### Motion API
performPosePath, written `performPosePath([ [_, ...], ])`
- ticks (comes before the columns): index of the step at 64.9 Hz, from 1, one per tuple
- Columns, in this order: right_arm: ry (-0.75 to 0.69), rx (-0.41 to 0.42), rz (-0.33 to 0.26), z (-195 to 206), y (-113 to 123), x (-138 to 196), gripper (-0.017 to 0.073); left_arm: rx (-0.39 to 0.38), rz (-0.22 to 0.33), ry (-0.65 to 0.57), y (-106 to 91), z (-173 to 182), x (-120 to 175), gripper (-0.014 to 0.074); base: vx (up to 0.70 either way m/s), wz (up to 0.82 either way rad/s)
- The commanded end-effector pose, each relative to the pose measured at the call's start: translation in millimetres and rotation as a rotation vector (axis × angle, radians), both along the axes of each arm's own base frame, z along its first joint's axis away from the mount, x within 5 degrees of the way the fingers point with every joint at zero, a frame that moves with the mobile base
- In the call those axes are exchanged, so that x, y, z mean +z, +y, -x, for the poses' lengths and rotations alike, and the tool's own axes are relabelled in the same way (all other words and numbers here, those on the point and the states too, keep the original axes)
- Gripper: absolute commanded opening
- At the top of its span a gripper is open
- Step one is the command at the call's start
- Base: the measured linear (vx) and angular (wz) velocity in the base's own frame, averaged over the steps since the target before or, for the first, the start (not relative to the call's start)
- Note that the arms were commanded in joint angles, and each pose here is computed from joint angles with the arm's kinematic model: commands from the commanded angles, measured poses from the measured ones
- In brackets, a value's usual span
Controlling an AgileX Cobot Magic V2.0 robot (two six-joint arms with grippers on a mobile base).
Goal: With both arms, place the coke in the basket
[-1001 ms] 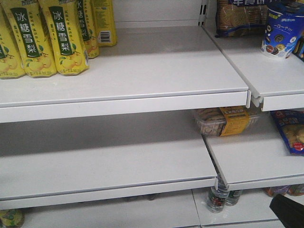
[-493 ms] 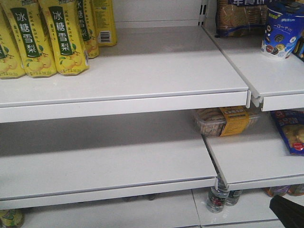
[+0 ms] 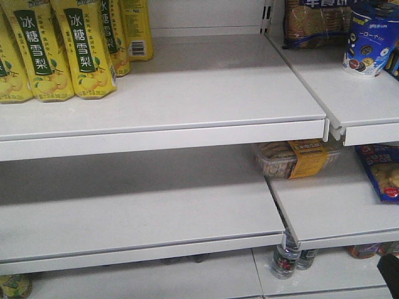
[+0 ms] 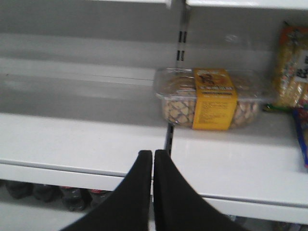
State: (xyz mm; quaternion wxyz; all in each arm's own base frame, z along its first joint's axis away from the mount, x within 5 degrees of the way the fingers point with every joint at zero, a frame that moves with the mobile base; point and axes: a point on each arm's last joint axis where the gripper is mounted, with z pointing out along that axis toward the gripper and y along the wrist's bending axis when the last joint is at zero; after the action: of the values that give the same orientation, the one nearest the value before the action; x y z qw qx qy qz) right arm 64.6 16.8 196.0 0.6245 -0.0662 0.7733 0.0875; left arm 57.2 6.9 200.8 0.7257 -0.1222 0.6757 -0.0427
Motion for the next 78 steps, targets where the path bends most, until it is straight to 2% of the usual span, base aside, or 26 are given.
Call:
performPosePath([
  [1,-0.082,-0.105,-0.088,0,-8,-1,-0.0005,0.008,-0.115,-0.172,-0.9,4,15,-0.0005,0.00,0.00],
  [9,-0.114,-0.149,-0.109,3,-11,-8,-0.0005,0.008,-0.115,-0.172,-0.9,4,15,-0.0005,0.00,0.00],
  [21,-0.222,-0.162,-0.036,8,-14,-2,-0.0005,0.008,-0.115,-0.172,-0.9,4,15,-0.0005,0.00,0.00],
  [31,-0.259,-0.153,-0.009,8,-13,1,-0.0005,0.008,-0.114,-0.169,-0.9,4,15,-0.0005,0.00,0.00],
  [78,-0.297,-0.145,-0.027,9,-12,5,-0.0005,0.008,-0.114,-0.169,-0.9,4,15,-0.0005,0.00,0.00],
])
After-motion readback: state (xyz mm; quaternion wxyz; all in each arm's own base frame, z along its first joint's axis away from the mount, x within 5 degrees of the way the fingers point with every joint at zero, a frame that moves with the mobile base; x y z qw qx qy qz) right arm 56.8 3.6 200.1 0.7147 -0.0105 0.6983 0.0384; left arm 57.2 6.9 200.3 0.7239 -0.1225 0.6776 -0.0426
